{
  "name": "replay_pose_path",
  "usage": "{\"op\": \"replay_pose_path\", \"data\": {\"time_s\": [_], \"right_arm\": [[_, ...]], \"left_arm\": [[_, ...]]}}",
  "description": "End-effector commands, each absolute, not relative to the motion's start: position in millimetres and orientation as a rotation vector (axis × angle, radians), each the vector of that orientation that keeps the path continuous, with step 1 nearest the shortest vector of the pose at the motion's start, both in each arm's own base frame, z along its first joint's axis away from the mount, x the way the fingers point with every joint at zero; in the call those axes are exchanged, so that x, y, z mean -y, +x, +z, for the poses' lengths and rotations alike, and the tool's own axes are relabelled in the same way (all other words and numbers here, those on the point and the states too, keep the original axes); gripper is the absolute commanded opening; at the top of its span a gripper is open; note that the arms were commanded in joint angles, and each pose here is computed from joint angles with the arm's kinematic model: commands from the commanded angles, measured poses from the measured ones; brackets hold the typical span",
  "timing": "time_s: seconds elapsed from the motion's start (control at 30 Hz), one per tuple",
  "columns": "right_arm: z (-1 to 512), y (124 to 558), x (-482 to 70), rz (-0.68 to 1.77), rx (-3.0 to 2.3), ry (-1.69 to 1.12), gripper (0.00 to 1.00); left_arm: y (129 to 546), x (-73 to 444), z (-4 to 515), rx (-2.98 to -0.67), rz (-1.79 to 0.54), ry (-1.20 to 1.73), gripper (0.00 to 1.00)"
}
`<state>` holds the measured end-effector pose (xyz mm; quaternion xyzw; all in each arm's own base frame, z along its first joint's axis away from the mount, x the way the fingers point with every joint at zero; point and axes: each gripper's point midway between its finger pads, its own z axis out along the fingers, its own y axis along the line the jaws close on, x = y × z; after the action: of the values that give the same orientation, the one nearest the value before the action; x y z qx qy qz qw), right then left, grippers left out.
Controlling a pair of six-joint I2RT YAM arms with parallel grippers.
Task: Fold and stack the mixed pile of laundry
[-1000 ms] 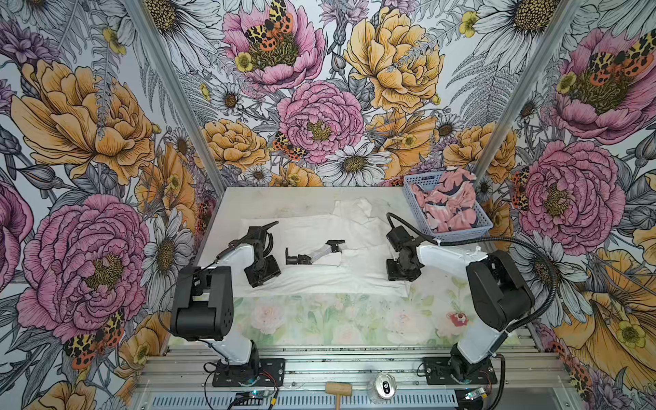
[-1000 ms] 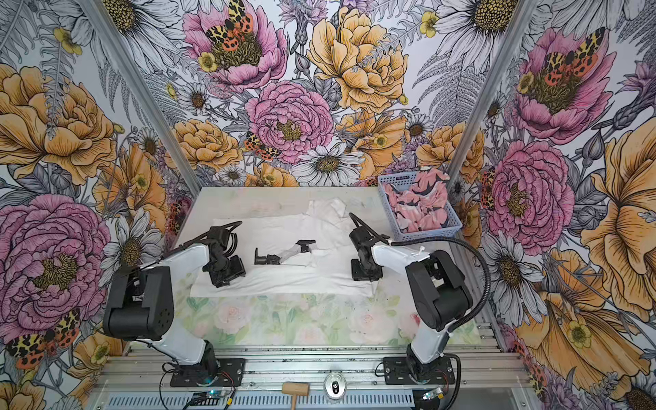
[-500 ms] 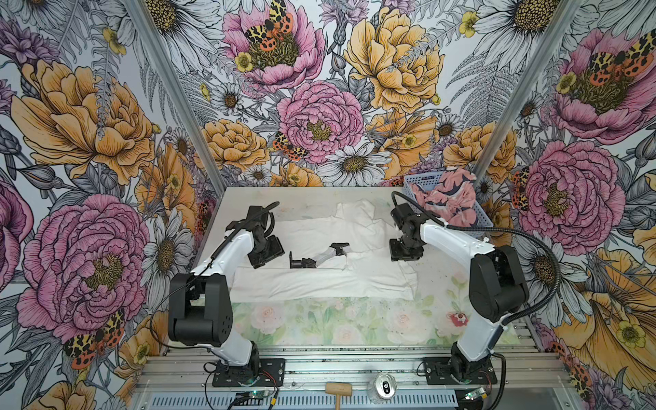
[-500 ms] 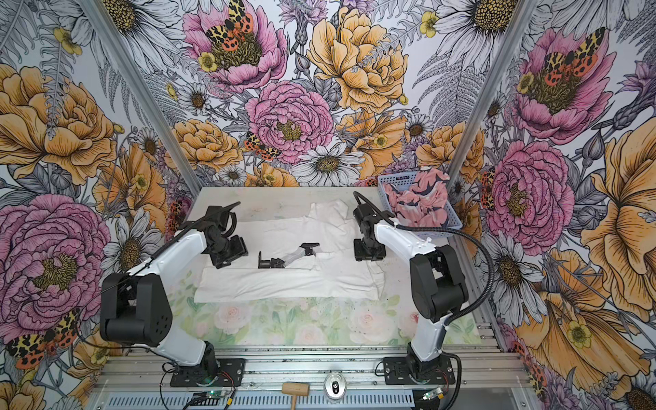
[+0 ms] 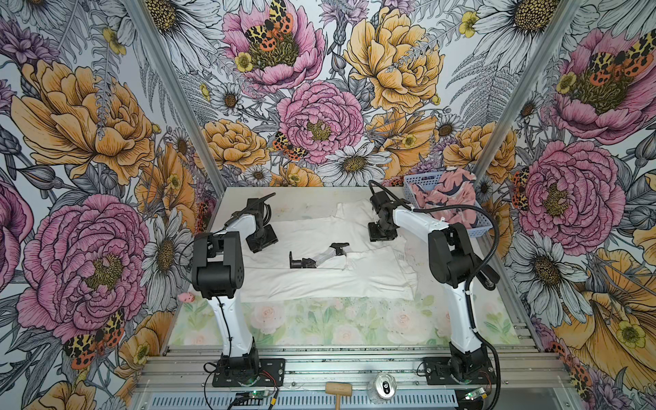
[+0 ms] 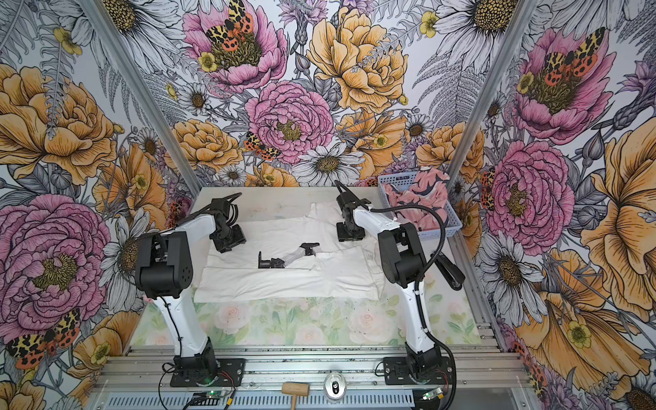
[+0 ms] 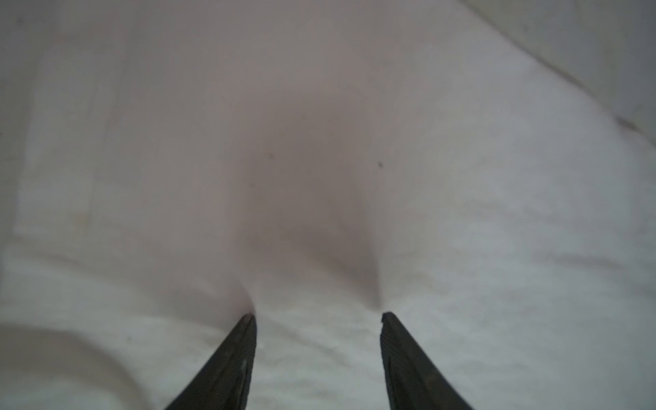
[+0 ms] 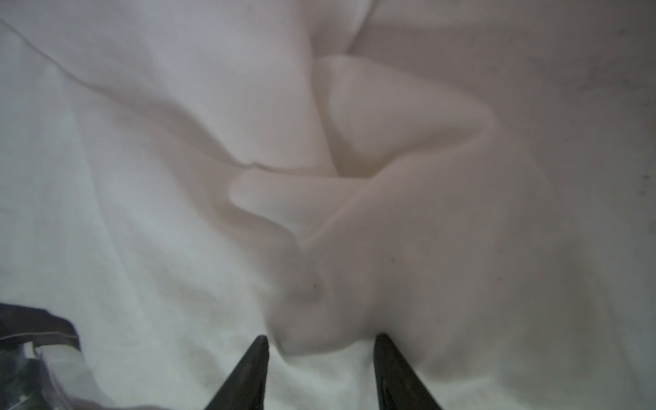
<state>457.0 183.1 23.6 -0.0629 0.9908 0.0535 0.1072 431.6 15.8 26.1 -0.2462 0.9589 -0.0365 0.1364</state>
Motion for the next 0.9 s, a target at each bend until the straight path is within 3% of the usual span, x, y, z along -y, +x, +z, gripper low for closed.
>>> {"op": "replay_pose_path", "data": {"time_s": [0.0,0.27,0.5,0.6,0.87], "right_arm": [[1,417,-163,0.078,-3.041,-0.226,0.50],[2,353,-130,-0.003,-3.125,-0.281,0.51],[5,334,-123,-0.003,-3.153,-0.284,0.51],[21,345,-127,0.025,-3.105,-0.251,0.51],[96,395,-154,0.174,-2.928,-0.191,0.53]], "left_arm": [[386,-18,7,-2.906,-0.044,-0.778,0.57],[311,-8,-11,-3.023,-0.088,-0.871,0.56],[286,11,5,-3.017,-0.127,-0.851,0.55],[307,11,25,-2.946,-0.141,-0.814,0.56],[417,-30,102,-2.655,-0.089,-0.745,0.61]]}}
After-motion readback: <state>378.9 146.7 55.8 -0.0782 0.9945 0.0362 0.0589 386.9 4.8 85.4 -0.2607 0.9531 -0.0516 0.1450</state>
